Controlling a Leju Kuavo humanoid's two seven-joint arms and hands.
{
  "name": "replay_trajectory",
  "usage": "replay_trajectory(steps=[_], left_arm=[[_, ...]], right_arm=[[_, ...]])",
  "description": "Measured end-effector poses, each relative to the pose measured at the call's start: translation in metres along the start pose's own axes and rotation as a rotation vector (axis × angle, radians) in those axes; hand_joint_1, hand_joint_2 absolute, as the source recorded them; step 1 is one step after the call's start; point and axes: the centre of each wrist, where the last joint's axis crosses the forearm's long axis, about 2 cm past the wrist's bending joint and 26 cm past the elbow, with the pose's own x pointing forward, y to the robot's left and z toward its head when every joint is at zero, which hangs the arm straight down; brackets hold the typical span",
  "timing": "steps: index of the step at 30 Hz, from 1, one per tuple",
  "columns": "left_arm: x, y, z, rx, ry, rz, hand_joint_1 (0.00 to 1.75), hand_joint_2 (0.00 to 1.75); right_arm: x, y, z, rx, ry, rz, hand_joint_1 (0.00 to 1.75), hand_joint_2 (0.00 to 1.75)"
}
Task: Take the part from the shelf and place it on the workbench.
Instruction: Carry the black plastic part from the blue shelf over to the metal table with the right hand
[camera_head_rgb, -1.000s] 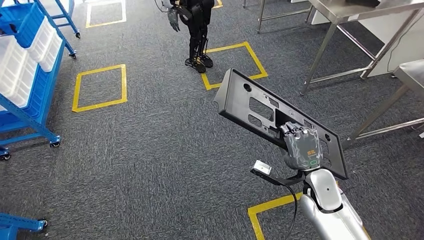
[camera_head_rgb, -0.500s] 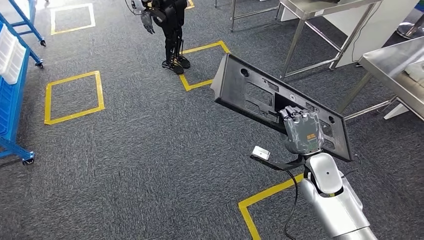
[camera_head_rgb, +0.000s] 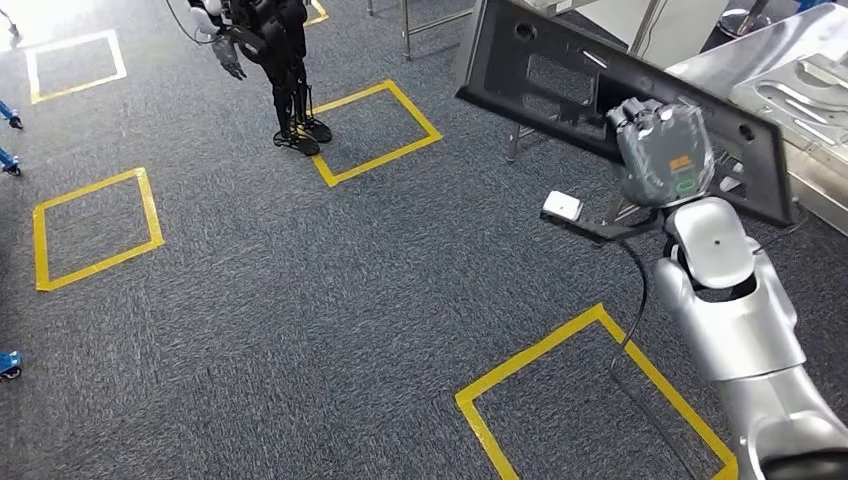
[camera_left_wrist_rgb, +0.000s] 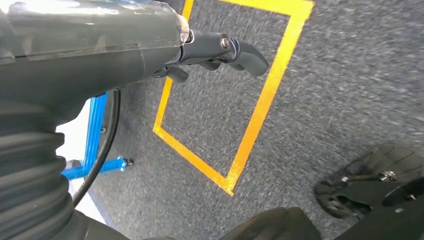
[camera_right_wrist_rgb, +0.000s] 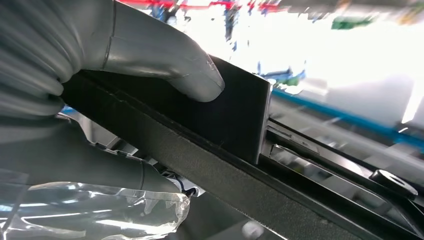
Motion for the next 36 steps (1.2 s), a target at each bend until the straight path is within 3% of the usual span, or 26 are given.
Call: replay_trajectory(steps=[6,10,20,36], left_arm=[[-0.001,0.000,0.000,-0.004,-0.007,0.004,0.00,1.75],[-0.001,0.000,0.000,-0.004,-0.011,0.012,0.00,1.75],[-0.001,-0.001,0.000,-0.005,-0.028,0.015,0.00,1.75],[-0.003,0.001,0.000,-0.010,-0.019,0.041,0.00,1.75]], right_arm=[[-0.029,-0.037,-0.060,-0.049,-0.007,0.064,1.75,1.75],[-0.039,-0.052,-0.086,-0.075,-0.018,0.087,1.75,1.75],[-0.052,-0.058,-0.093,-0.062,-0.024,0.122,1.75,1.75],[-0.051,-0.053,-0.091,-0.043,-0.029,0.135,1.75,1.75]])
